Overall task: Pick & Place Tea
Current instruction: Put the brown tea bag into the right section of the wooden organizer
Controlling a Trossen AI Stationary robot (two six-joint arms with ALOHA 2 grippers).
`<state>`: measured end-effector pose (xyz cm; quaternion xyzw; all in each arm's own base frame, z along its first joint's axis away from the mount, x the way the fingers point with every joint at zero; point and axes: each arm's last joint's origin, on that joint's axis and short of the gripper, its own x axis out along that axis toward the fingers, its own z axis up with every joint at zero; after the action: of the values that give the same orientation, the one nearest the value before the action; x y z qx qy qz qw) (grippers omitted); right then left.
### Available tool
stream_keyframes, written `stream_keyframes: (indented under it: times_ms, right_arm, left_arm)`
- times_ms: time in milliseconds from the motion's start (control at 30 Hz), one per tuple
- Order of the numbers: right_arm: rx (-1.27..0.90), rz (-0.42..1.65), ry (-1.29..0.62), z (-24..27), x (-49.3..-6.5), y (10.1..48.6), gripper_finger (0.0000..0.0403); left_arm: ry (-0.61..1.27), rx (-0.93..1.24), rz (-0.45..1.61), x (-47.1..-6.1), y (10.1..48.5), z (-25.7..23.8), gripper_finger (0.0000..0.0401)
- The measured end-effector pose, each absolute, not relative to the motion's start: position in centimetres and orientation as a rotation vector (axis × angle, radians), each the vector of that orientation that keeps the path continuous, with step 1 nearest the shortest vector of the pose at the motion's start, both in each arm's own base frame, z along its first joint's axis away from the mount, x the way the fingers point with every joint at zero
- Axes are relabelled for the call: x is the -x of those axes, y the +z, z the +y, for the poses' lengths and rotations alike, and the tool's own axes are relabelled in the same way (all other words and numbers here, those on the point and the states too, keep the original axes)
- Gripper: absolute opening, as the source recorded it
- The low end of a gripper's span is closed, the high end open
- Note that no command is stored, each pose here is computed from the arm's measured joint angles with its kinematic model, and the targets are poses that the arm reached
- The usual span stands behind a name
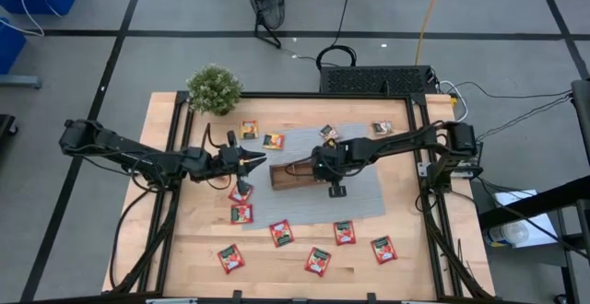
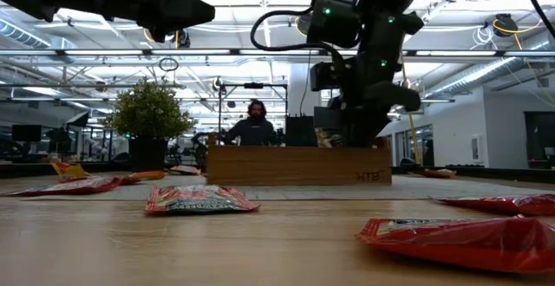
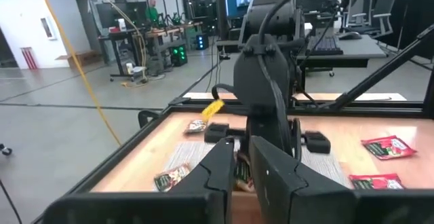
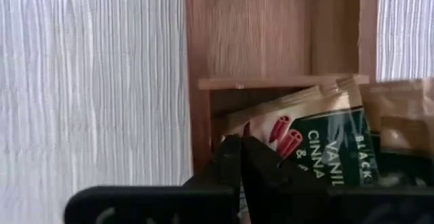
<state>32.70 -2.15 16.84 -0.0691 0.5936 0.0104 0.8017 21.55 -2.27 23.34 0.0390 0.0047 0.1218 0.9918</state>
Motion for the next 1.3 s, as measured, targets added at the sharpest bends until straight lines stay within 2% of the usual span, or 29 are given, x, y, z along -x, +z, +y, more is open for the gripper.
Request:
stream_keyframes:
  times_ms: [667, 1067, 1300]
  right_arm:
    - [0.061, 1.326, 0.073, -1.7, -31.3, 18.0, 0.0000]
    - [-0.004, 1.383, 0.110, -2.3, -32.3, 15.1, 0.0000]
    - [0.098, 1.333, -0.092, -1.9, -33.0, 15.0, 0.0000]
  left_arm:
    - [0.244, -0.083, 0.011, -21.5, 23.3, -2.3, 0.0058]
    - [0.244, -0.081, 0.011, -21.6, 23.3, -2.3, 0.0058]
    - [0.244, -0.080, 0.011, -21.6, 23.4, -2.3, 0.0058]
